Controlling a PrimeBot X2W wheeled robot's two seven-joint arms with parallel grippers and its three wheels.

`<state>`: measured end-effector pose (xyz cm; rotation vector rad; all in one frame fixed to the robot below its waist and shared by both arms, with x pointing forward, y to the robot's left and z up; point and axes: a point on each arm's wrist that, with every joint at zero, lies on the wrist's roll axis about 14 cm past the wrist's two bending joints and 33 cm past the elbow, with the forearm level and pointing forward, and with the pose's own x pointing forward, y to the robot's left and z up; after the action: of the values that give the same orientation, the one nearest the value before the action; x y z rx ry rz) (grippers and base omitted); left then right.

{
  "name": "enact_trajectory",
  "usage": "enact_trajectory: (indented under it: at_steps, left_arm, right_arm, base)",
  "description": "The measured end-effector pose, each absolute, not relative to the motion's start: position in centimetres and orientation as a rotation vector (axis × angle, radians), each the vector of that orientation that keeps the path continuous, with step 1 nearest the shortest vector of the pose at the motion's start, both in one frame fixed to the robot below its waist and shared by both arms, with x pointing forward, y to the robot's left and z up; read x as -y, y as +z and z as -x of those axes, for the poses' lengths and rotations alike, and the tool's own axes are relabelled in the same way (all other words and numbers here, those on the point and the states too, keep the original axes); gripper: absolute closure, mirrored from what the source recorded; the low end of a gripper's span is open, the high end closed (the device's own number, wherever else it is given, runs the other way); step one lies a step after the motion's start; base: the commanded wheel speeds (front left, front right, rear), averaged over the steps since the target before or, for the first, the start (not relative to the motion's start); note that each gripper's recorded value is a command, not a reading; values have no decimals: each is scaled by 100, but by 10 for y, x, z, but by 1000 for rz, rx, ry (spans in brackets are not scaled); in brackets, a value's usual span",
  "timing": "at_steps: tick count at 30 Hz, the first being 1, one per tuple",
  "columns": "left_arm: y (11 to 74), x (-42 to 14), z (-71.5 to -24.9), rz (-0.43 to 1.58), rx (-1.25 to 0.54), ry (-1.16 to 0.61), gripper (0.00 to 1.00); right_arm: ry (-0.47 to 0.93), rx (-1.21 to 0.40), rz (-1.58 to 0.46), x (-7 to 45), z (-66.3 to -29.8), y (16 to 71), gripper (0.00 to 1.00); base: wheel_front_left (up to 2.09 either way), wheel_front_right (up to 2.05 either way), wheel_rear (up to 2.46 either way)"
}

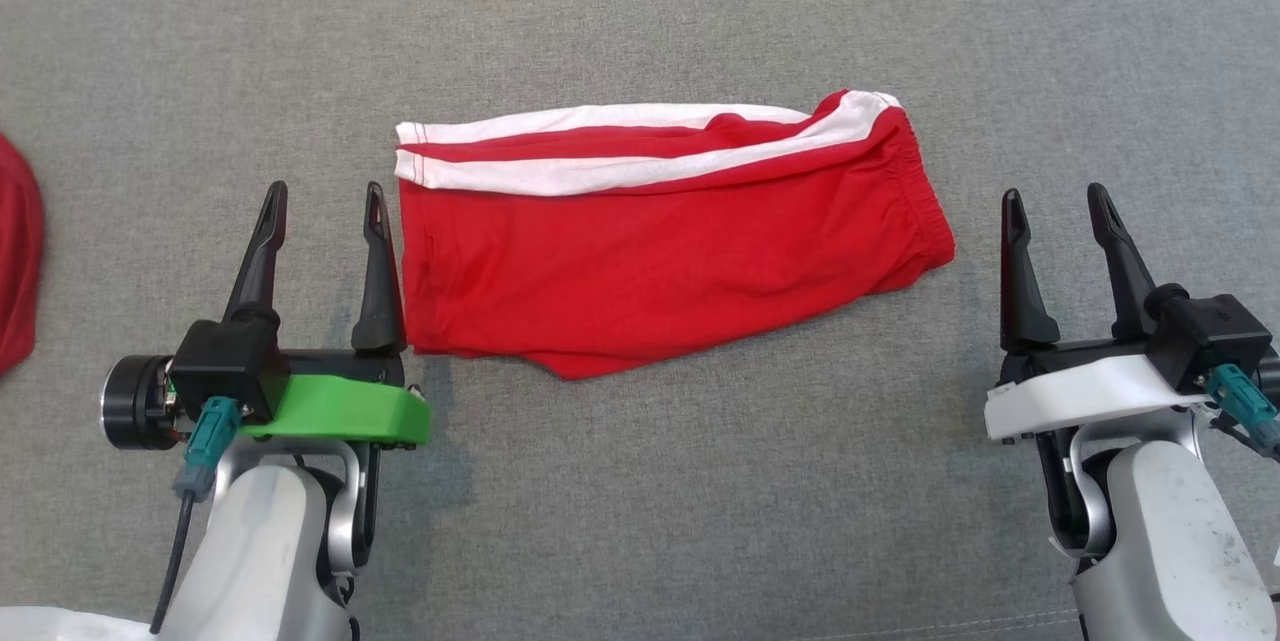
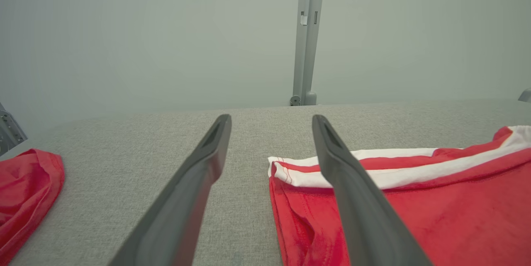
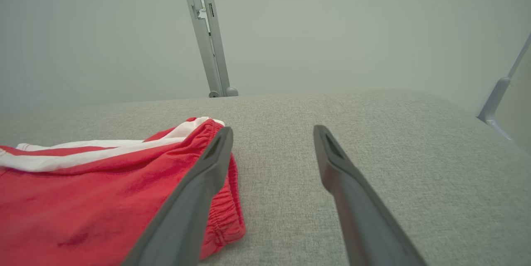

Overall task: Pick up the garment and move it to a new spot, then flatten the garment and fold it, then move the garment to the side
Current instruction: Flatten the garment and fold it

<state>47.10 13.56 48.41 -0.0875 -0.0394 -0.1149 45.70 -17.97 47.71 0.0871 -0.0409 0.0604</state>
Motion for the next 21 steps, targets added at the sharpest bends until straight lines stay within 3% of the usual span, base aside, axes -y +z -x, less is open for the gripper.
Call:
enact_trajectory:
  at_steps: [9, 21]
  left_arm:
    - [478, -141, -471, 96, 22, -92, 0]
    - [464, -155, -468, 115, -14, -35, 0]
  right_arm:
    - [79, -1, -126, 171, -471, 462, 0]
    - [171, -283, -222, 144, -497, 396, 0]
  base:
    - [0, 0, 0]
    - [0, 0, 0]
